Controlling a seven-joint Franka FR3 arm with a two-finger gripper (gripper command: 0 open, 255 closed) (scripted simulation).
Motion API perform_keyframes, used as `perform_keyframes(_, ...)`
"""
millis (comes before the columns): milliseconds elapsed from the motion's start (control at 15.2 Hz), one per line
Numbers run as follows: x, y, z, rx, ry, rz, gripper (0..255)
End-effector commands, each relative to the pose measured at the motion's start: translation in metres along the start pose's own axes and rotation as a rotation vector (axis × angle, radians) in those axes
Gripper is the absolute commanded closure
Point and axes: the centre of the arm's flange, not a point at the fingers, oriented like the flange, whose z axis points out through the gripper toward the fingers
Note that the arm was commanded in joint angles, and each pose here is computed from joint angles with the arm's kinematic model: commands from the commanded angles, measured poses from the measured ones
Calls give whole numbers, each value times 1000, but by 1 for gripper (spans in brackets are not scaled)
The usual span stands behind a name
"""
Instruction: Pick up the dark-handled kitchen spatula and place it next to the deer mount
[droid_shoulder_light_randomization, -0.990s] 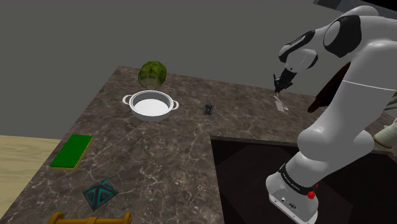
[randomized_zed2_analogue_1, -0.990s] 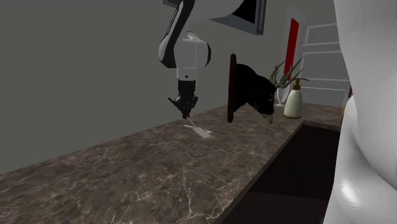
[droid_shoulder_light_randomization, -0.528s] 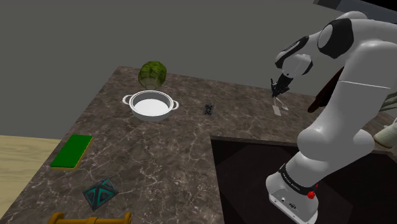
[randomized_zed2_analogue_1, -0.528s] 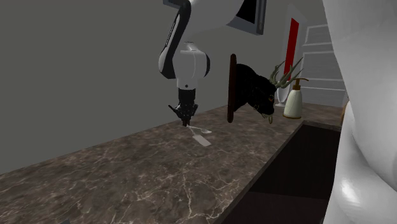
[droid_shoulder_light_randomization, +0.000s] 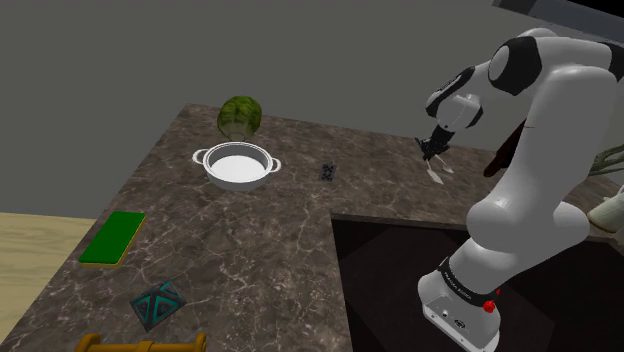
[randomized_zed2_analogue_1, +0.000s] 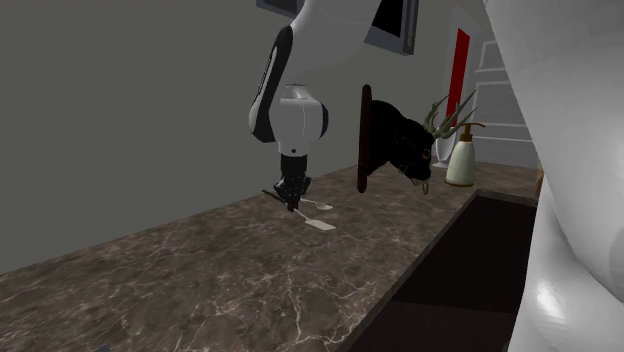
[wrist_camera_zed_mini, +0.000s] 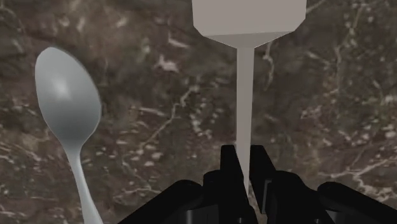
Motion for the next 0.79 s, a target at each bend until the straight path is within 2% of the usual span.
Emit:
perform_keyframes(0, -2, 0, 8, 0, 0, 0, 255)
perform_keyframes(462, -2, 0, 8, 0, 0, 0, 255)
perform_keyframes(528, -2, 0, 8, 0, 0, 0, 0)
perform_keyframes(726, -2, 0, 8, 0, 0, 0, 0)
